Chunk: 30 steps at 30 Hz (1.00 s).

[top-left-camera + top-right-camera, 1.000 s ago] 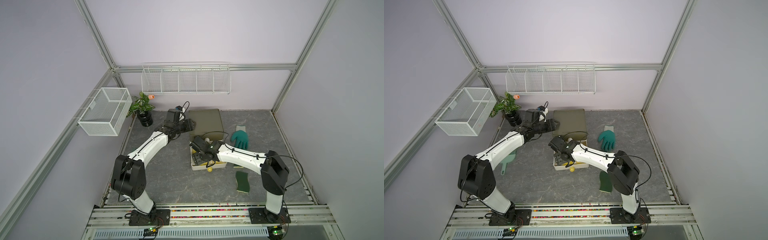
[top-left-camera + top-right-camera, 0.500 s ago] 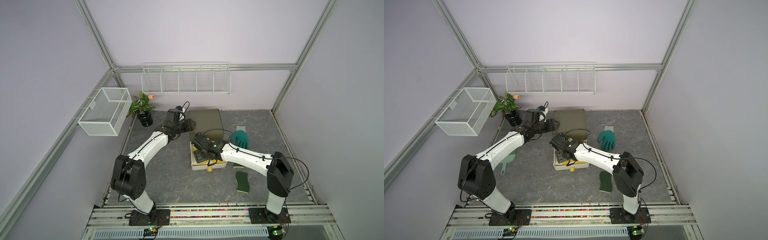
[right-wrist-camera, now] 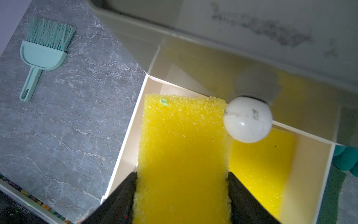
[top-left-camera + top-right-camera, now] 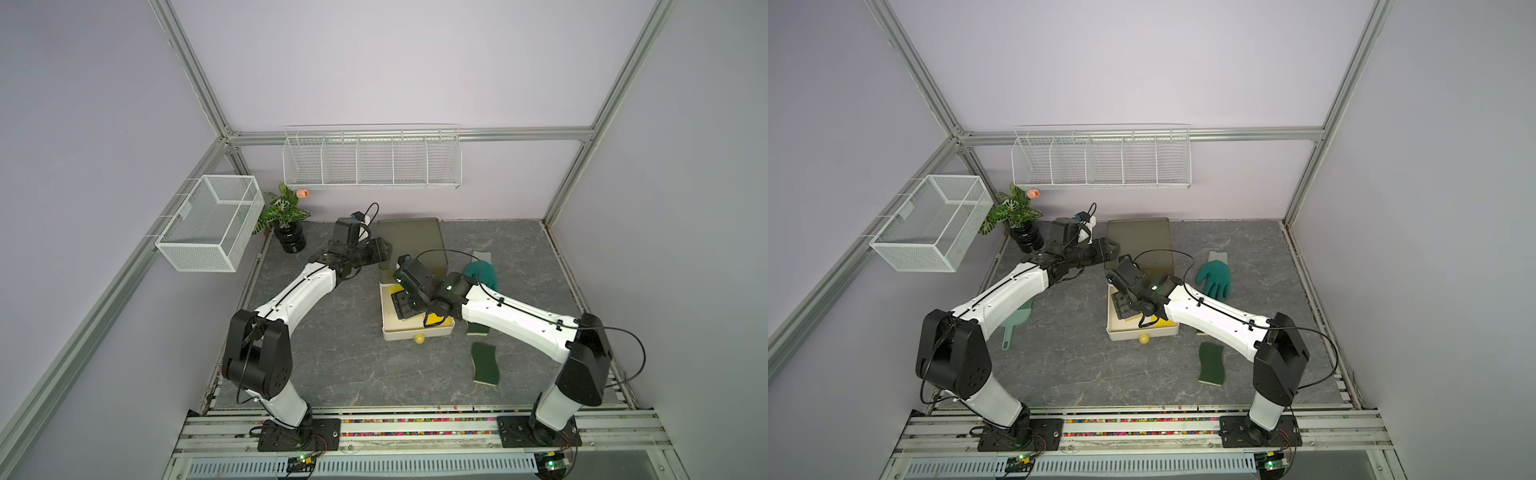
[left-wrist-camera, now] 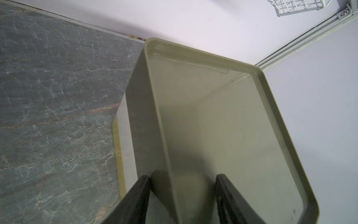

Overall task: Take the sponge out of the drawer
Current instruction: Pick up the sponge from the drawer, then place the sponge at the center of the board.

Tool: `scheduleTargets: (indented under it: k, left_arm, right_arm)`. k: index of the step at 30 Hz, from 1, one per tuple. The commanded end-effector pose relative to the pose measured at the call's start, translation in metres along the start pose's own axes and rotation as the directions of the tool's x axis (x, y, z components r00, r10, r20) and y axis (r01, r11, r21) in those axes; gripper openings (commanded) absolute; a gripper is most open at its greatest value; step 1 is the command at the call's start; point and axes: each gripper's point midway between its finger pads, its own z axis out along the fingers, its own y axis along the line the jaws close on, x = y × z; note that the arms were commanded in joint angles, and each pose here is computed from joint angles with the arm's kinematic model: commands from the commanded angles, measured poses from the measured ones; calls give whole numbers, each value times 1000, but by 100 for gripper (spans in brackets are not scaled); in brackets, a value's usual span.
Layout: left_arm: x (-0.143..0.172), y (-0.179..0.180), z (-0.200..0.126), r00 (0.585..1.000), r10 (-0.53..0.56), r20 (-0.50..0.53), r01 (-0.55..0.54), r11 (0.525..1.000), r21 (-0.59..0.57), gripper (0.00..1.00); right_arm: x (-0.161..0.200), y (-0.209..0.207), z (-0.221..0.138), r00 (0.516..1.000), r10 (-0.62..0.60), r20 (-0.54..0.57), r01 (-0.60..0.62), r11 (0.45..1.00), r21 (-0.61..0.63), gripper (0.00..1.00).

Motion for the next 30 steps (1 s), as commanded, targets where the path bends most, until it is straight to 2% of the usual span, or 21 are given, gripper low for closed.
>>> scheduleTargets:
  k: [1,5,14,21,30]
  left_arm:
    - [48,12,19,985,-20,-171,16,1000,-22,58]
    - [47,12,18,985,-16,-171,13,1000,-23,58]
    - [48,12,19,985,-19,-172,15,1000,-22,57]
    - [48,12,20,985,-20,-172,16,1000,-23,57]
    - [47,11,21,985,-19,-174,16,1000,-19,58]
  right_arm:
    - [0,0,-12,1000,-4,-9,4,1000,-29,71]
    - [4,-1,-16,1000,6,-8,-6,999,-41,71]
    - [-3,-7,-52,998,19,58,-15,997,-72,71]
    - [5,-20,-70,997,9,81,-4,998,-59,71]
    - [22,-70,-83,994,54,97,-55,998,18,71]
